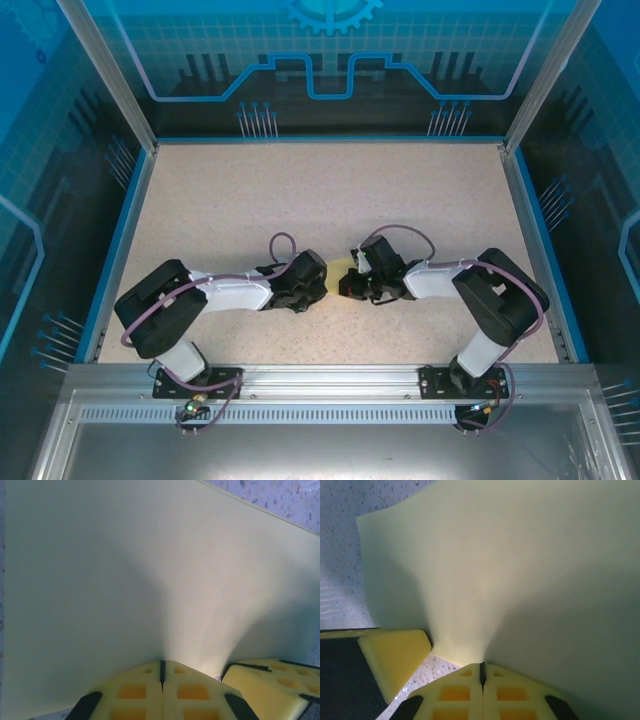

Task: Fold a paper plane with a square sheet of paper (pick it up from the middle)
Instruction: First fold in half a square sheet of paper at the center of the table.

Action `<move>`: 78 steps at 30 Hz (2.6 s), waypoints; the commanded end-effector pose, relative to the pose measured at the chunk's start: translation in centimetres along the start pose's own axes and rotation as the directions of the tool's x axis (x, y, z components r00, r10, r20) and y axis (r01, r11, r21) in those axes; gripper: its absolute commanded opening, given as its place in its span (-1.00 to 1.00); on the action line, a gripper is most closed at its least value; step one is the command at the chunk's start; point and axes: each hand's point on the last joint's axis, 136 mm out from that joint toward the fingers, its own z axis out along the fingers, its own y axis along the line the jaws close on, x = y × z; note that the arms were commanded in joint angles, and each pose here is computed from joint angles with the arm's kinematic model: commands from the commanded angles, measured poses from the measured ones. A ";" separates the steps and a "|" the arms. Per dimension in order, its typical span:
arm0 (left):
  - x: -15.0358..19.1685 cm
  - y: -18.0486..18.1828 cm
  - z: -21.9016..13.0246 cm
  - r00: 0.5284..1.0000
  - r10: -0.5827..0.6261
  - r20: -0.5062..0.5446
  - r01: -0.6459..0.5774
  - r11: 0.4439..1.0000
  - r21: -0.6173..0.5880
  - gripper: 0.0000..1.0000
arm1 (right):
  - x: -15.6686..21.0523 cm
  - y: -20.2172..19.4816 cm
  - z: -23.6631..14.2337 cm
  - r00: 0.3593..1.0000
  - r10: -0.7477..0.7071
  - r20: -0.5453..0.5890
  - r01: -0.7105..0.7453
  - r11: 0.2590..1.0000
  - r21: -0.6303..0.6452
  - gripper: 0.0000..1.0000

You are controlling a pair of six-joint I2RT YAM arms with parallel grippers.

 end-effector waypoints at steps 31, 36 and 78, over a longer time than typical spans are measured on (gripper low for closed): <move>-1.4 -4.1 -0.3 0.998 0.040 0.058 -0.051 0.975 0.217 -1.00 | 0.7 -3.7 1.4 0.996 0.085 -0.019 -0.083 0.993 0.087 -1.00; -1.3 -3.5 1.2 0.999 -0.019 0.048 0.010 0.981 0.193 -1.00 | 1.0 -4.0 1.4 0.995 0.095 -0.026 -0.092 0.991 0.099 -1.00; -4.2 1.3 -7.7 0.974 0.013 0.225 -0.063 0.975 0.214 -1.00 | 0.1 -6.1 0.8 0.992 0.118 -0.046 -0.106 0.972 0.209 -1.00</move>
